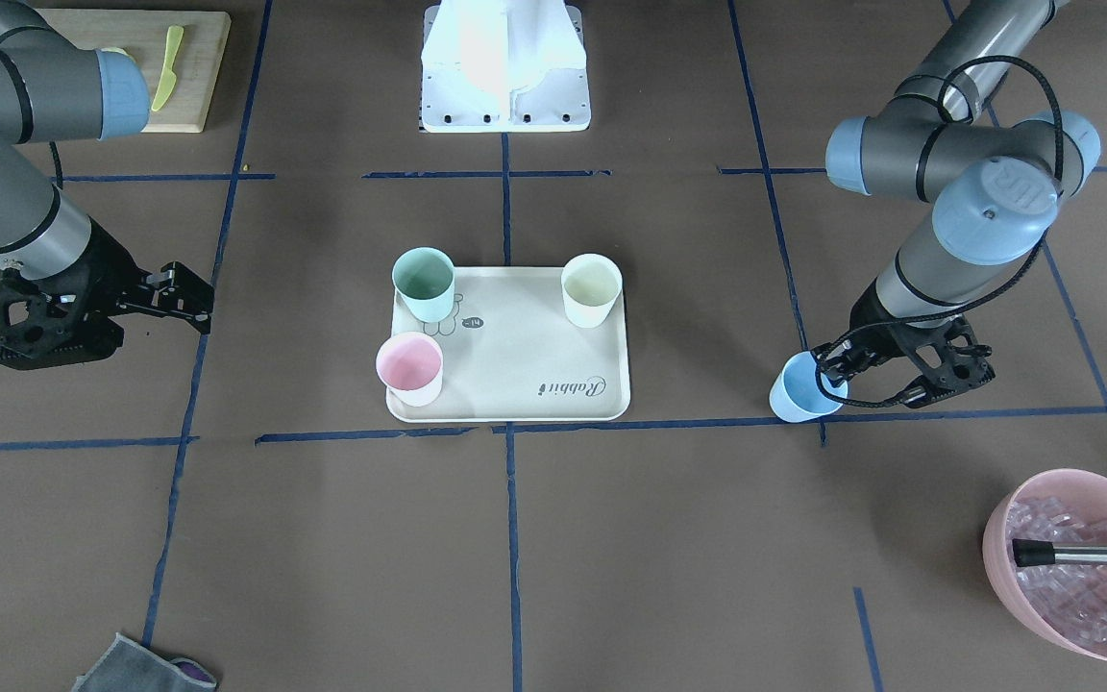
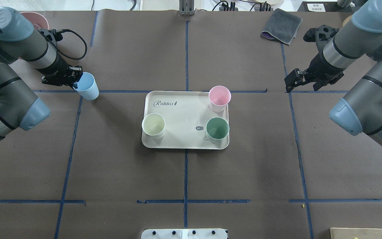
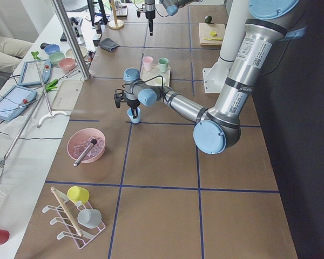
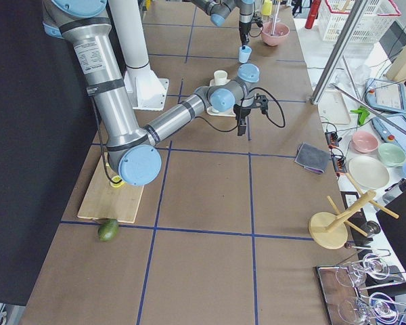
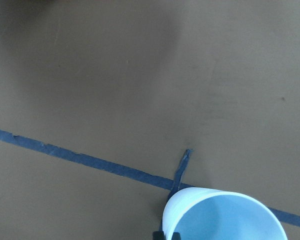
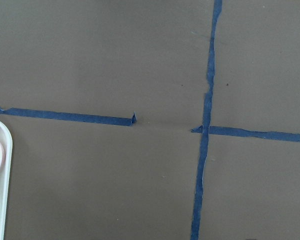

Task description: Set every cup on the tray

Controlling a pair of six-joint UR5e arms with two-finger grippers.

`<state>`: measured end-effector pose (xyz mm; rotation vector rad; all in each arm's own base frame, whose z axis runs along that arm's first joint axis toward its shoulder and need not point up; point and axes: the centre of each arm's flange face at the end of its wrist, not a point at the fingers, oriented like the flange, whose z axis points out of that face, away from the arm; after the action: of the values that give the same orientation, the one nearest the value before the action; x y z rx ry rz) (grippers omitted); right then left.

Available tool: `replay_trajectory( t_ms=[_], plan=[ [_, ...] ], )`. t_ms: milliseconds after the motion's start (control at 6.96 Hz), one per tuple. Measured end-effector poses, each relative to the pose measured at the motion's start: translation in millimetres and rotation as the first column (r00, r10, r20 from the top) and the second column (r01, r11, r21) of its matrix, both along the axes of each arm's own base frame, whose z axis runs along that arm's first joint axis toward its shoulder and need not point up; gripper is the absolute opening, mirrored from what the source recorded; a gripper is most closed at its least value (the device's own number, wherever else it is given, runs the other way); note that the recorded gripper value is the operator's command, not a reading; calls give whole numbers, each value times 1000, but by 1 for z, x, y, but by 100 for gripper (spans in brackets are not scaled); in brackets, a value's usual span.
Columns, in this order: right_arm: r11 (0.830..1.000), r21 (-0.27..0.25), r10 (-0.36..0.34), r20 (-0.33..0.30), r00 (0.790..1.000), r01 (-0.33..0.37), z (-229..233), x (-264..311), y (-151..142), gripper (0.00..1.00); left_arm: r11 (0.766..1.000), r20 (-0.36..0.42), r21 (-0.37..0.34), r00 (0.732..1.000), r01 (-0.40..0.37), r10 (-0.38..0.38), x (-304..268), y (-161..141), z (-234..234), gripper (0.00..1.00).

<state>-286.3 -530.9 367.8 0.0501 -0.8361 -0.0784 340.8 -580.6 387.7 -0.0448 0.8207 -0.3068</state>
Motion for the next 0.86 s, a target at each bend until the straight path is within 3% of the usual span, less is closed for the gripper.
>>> replay_trajectory(
  t_ms=[431, 719, 862],
  plan=[
    [1000, -6, 1, -3, 1000, -1, 5, 1, 2, 100, 991, -80, -109, 993, 73, -82, 75, 16, -93, 0],
    [1000, -7, 1, -4, 1000, -1, 7, 2, 3, 99, 983, -84, -146, 989, 110, -123, 136, 33, -133, 0],
    [1000, -8, 0, -5, 1000, 0, 8, 2, 4, 100, 983, -75, -147, 989, 114, -126, 154, 38, -140, 13]
  ],
)
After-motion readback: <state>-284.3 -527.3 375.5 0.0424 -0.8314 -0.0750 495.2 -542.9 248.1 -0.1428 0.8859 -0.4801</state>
